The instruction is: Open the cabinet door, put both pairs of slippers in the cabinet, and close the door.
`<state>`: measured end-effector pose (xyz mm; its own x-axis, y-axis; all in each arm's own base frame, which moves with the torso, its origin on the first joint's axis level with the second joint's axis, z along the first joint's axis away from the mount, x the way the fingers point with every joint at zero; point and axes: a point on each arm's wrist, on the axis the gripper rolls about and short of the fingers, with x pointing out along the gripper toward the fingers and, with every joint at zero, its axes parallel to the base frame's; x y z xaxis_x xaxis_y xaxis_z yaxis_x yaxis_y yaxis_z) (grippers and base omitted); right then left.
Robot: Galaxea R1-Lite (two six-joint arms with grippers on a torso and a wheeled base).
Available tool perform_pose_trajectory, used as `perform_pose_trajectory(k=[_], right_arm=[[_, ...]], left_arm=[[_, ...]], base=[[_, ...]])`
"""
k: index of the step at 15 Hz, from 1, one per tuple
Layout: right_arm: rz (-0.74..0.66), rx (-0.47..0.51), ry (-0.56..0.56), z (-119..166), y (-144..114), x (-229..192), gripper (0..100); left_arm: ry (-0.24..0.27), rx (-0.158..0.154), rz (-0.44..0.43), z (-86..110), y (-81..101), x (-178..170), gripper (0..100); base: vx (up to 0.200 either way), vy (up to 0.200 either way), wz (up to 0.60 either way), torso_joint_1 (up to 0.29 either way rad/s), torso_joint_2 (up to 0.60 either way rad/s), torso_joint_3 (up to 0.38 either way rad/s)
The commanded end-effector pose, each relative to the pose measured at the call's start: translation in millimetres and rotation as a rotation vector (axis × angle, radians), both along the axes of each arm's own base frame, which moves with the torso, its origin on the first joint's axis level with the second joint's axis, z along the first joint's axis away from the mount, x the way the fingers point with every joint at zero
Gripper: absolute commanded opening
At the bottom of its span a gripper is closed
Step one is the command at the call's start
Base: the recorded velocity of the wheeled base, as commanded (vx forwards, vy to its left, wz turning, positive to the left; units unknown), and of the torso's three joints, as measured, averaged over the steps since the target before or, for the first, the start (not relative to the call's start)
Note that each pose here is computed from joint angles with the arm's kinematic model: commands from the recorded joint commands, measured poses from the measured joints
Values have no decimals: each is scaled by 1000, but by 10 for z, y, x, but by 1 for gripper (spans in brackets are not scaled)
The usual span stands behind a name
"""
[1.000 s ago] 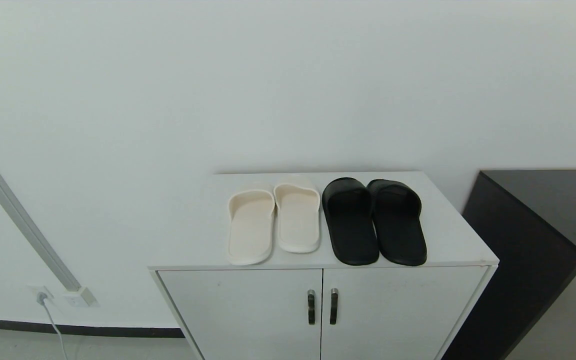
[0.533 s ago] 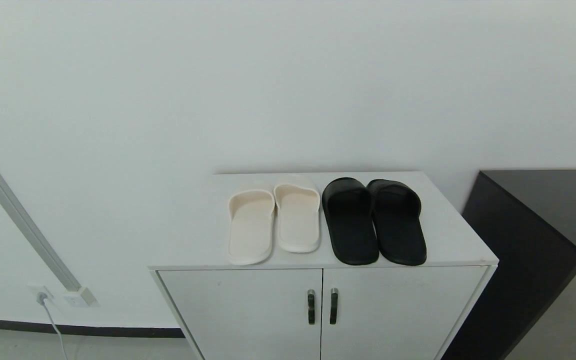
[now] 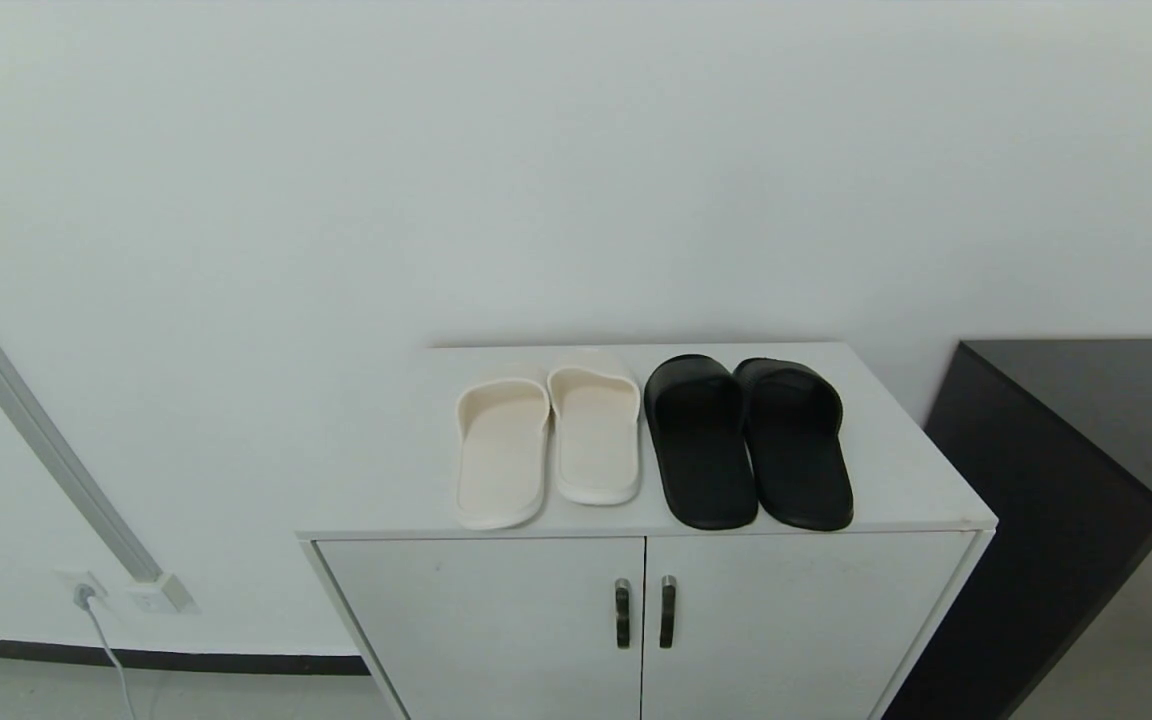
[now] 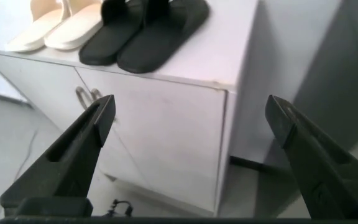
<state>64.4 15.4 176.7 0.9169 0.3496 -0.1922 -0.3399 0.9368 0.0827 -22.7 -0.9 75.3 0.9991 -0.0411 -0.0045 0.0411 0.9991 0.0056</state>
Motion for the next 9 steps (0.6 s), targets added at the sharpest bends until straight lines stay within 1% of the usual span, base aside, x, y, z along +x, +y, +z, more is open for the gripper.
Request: perform_pose_trajectory(k=[1, 3, 4, 5, 6, 7, 9], right_arm=[[70, -15, 100, 140, 257, 485, 100], [86, 9, 79, 303, 496, 631, 100], [90, 12, 79, 325, 539, 650, 100], [92, 13, 77, 430, 774, 765, 100], [84, 5, 78, 476, 934, 844, 100], [80, -5, 79, 489, 1029, 886, 100], [32, -19, 87, 498, 1366, 991, 100]], left_arm=[[1, 14, -3, 2, -1, 0, 0], [3, 16, -5, 0, -1, 0, 0], [3, 16, -5, 0, -1, 0, 0], [3, 16, -7, 0, -1, 0, 0], [3, 16, -7, 0, -1, 0, 0], [3, 16, -7, 0, -1, 0, 0], [3, 16, -7, 0, -1, 0, 0]], base=[[0, 0, 0, 0, 0, 0], [0, 0, 0, 0, 0, 0], [0, 0, 0, 0, 0, 0], [0, 0, 0, 0, 0, 0], [0, 0, 0, 0, 0, 0], [0, 0, 0, 0, 0, 0], [0, 0, 0, 0, 0, 0]])
